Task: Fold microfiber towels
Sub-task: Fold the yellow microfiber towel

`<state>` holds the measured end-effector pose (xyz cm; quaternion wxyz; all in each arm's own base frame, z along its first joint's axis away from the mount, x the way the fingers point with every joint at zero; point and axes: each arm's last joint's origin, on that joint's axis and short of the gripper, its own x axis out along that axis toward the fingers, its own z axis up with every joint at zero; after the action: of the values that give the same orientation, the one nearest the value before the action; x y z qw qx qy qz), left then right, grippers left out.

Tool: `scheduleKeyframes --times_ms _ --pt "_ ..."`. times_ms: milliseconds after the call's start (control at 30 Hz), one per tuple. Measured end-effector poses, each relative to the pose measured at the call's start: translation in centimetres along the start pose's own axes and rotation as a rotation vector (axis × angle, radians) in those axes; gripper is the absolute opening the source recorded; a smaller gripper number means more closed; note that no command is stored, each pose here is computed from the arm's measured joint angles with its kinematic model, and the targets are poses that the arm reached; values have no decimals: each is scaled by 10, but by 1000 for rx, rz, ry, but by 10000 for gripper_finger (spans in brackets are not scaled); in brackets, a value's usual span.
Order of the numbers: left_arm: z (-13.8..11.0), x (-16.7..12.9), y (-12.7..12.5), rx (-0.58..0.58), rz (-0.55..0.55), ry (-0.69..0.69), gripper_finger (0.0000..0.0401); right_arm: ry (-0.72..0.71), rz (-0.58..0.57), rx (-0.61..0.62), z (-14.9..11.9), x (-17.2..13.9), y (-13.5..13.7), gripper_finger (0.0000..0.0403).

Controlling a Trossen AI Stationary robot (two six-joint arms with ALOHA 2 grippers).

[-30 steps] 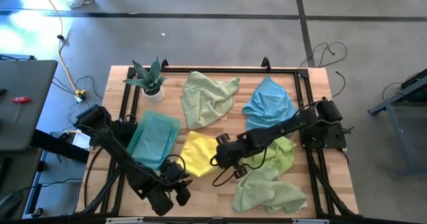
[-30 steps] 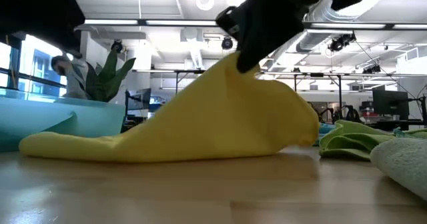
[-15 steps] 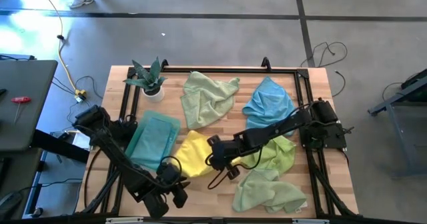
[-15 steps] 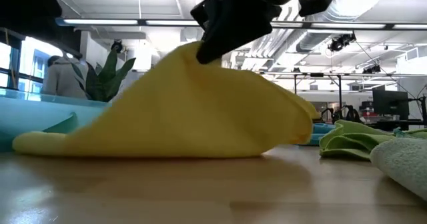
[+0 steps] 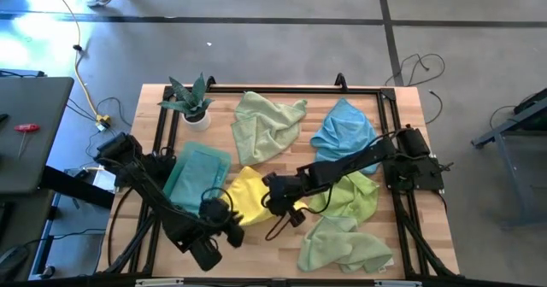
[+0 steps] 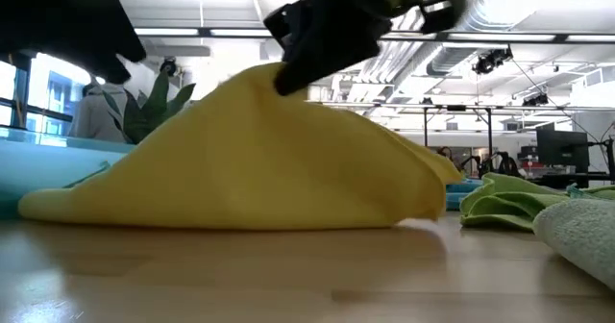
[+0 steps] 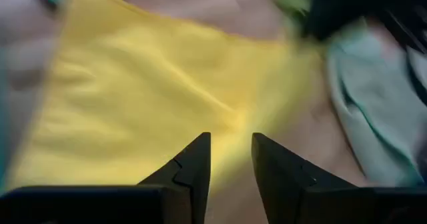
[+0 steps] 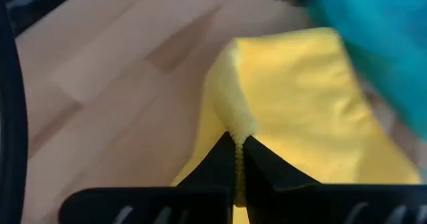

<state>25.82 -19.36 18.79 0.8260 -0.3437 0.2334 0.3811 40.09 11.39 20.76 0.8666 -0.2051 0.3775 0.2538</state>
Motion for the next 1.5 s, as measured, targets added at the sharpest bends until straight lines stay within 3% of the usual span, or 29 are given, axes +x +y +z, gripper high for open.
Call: scheduleKeyframes --times_ms 167,333,533,767,1000,1200,1500 --pt "9 22 5 17 111 1 79 2 22 -8 3 0 9 0" --pt "6 56 -8 68 69 49 52 33 39 13 1 -2 13 0" --pt "9 90 -25 108 -39 65 21 64 101 23 -1 -12 16 0" --pt "10 106 -55 138 -329 76 1 104 175 68 -3 -27 20 0" --pt "17 119 -64 131 -437 79 1 192 235 66 -8 -40 29 0" --pt "15 111 -57 149 -373 128 0 108 216 21 0 -39 29 0" --pt "13 54 -42 137 -232 158 0 -81 146 -85 18 -36 23 0"
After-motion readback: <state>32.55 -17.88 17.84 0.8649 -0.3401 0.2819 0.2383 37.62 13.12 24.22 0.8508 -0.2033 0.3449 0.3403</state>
